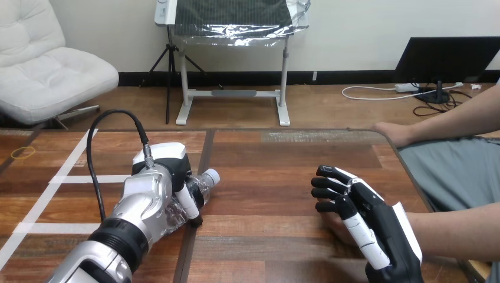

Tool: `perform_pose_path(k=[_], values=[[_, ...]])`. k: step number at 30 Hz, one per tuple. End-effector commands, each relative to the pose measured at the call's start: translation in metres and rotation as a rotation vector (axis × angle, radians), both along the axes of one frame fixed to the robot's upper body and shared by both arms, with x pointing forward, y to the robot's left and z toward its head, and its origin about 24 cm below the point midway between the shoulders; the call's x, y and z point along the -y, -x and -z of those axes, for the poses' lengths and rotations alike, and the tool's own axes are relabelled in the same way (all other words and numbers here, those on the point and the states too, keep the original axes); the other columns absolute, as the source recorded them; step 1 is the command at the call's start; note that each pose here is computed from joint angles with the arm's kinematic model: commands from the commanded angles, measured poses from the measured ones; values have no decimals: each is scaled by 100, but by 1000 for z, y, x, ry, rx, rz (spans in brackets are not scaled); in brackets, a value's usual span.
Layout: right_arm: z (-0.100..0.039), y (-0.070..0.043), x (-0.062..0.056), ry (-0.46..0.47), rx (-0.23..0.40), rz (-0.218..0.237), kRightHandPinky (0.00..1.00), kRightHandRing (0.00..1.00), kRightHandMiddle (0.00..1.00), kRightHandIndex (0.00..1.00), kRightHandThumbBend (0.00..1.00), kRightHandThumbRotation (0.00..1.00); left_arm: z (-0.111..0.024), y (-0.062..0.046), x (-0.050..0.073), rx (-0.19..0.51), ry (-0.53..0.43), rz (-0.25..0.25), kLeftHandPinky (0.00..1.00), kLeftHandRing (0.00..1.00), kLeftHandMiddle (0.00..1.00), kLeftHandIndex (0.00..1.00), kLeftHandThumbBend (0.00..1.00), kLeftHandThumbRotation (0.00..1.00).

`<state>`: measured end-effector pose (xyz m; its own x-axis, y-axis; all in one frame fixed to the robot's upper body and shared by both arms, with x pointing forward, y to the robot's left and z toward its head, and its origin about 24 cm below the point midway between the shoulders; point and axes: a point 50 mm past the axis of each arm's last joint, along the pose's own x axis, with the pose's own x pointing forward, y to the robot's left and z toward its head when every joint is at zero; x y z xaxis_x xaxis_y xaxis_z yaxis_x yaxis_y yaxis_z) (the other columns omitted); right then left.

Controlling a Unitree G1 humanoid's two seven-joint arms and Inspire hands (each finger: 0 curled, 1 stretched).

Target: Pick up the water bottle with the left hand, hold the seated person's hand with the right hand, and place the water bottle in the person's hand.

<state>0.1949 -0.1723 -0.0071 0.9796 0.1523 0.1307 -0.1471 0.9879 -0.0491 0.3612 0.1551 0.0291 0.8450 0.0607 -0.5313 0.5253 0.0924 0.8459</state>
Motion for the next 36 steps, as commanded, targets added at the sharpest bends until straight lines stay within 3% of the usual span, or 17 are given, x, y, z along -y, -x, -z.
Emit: perform_pose_path(k=[1,5,7,11,22,29,32,36], values=[[-17,-9,1,6,88,-1,69,75,76,78,77,78,-13,-3,1,152,95,-20,12,21,33,56,72,0],[-18,-9,2,22,92,3,69,75,76,78,76,78,-16,0,0,241,176,-26,13,22,33,46,77,0],[-18,-9,3,49,100,14,69,75,76,78,76,79,-20,2,0,272,253,-60,13,22,33,44,78,0],[-20,-10,6,101,114,41,67,73,75,77,78,82,-27,5,-2,324,389,-115,14,23,34,42,77,0],[-30,-16,15,93,154,42,70,75,77,78,83,81,-46,28,-11,509,759,-202,20,29,37,43,72,0],[-39,-21,27,180,200,71,72,76,78,79,85,82,-53,44,-16,599,871,-214,23,31,38,44,70,0],[-44,-24,33,207,234,69,71,77,78,78,82,81,-54,52,-18,640,913,-222,23,31,38,44,68,0],[-50,-28,43,245,230,83,73,78,79,78,81,81,-58,62,-21,674,979,-229,24,32,39,44,67,0]])
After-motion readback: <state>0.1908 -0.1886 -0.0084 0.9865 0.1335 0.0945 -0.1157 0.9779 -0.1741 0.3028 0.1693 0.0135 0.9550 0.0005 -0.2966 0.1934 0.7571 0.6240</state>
